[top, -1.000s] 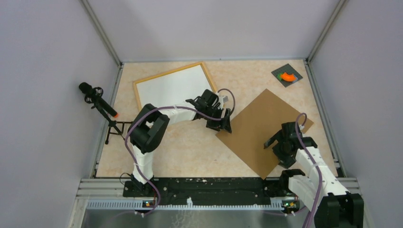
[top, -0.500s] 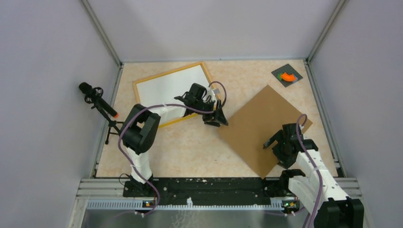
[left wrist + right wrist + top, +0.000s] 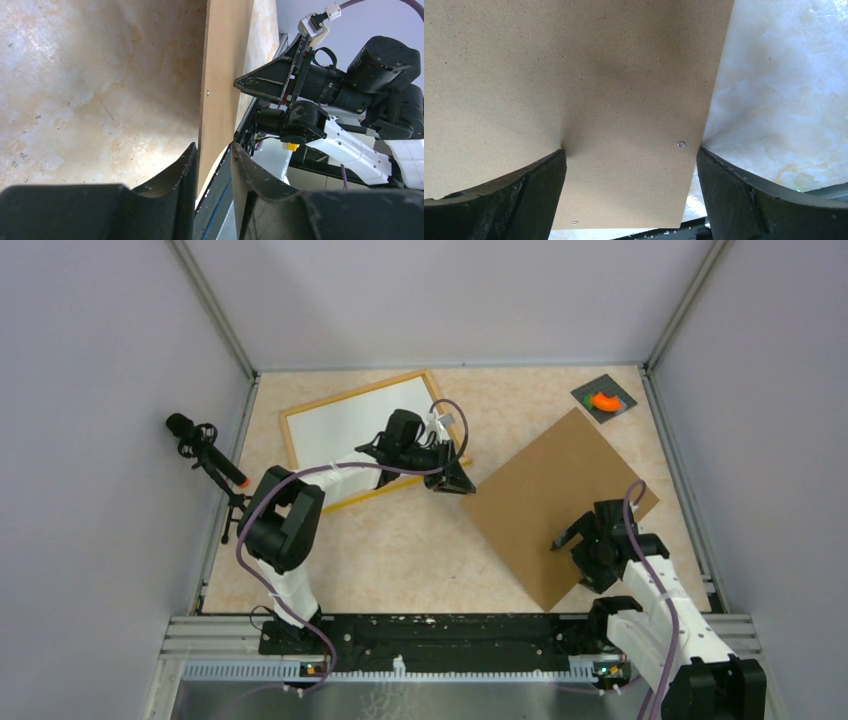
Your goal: Put the photo into the frame
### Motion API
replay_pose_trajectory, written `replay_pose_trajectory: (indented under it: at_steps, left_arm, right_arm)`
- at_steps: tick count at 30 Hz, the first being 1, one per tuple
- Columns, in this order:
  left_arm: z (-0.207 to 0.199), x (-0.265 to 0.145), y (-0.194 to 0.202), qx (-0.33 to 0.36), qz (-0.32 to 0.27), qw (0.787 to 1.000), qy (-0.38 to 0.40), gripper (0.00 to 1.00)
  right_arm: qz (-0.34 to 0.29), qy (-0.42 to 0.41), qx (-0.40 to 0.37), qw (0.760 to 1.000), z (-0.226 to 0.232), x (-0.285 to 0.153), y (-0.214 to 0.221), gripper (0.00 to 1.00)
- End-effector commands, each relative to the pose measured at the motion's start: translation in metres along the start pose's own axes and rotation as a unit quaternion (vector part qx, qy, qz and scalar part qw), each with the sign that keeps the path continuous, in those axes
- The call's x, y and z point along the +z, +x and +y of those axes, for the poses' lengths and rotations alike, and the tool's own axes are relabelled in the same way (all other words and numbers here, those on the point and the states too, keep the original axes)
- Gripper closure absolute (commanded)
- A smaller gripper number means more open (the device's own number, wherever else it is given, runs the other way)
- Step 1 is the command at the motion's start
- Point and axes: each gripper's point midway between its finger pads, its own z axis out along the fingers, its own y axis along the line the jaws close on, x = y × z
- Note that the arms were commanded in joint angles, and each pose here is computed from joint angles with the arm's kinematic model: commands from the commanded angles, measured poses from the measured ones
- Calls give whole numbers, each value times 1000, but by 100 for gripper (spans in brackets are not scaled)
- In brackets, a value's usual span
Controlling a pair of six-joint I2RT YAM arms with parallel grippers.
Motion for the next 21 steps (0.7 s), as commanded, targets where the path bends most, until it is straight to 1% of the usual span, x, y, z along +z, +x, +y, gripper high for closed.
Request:
replay_pose_trajectory:
  at_steps: [1, 5, 14, 17, 21]
  left_arm:
    - [-36, 8, 31, 11, 64, 995, 70, 69]
    - [-44, 9, 37, 5, 75, 991, 110, 71]
    - [-39, 13, 49, -6, 109, 985, 137, 69]
    - [-33, 17, 51, -3, 110, 985, 130, 71]
    - [-22, 22, 47, 15, 107, 990, 93, 78]
  right_arm:
    - [44, -59, 4, 997, 20, 10, 20, 1]
    - [43, -65, 1, 997, 22, 7, 19, 1]
    - [25, -109, -12, 994, 35, -12, 14, 1]
    - [25, -116, -9, 993, 36, -14, 15, 1]
    - [23, -113, -9, 993, 34, -15, 15, 1]
